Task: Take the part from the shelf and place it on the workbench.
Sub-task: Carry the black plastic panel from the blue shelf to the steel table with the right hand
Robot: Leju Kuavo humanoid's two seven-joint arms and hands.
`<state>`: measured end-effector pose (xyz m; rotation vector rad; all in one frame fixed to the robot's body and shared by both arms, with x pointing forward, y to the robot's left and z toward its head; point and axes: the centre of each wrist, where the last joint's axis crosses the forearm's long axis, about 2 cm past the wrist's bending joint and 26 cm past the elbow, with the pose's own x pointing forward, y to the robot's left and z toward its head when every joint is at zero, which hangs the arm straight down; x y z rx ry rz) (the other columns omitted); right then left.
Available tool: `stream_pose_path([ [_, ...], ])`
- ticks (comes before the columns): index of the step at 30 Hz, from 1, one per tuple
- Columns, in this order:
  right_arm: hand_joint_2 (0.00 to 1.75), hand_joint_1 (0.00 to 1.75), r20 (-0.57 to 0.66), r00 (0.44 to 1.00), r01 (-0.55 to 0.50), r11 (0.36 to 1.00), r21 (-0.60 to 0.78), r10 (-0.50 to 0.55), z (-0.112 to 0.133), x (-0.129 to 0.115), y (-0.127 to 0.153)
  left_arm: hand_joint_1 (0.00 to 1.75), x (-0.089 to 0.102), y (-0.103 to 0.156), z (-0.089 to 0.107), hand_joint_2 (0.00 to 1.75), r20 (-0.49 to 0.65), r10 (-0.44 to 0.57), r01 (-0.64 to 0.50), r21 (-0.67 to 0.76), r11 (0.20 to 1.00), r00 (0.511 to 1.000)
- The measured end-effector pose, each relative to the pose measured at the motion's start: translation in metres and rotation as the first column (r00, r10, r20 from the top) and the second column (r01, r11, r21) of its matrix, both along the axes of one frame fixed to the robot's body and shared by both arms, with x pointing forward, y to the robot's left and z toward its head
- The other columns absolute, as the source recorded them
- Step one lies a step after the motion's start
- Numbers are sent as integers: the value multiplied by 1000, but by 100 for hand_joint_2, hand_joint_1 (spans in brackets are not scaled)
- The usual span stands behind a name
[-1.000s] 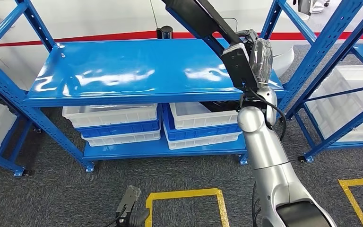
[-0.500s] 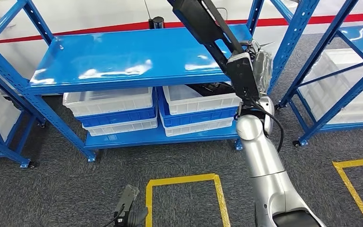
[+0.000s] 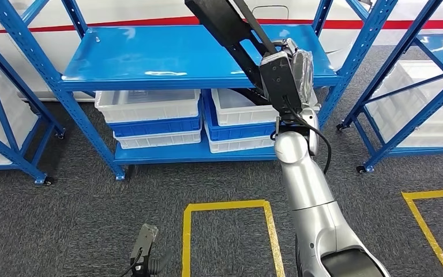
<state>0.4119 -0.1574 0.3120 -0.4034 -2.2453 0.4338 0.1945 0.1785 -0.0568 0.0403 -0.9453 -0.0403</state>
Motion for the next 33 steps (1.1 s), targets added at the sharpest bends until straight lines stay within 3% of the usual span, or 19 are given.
stream_pose_path([
  [15, 175, 175, -22, 999, -24, 1000, 0, 24, 1, 4, 5, 0, -13, 3, -6, 175, -20, 11, -11, 4, 1000, 1000],
  [24, 175, 175, -28, 1000, -6, 1000, -12, 5, -2, 7, -2, 0, -10, 3, -5, 175, -24, -8, 8, 2, 1000, 1000],
  [33, 175, 175, -52, 997, 57, 998, -28, -58, -15, 9, -27, 0, -9, -4, -3, 175, -29, -41, 40, -28, 999, 999],
])
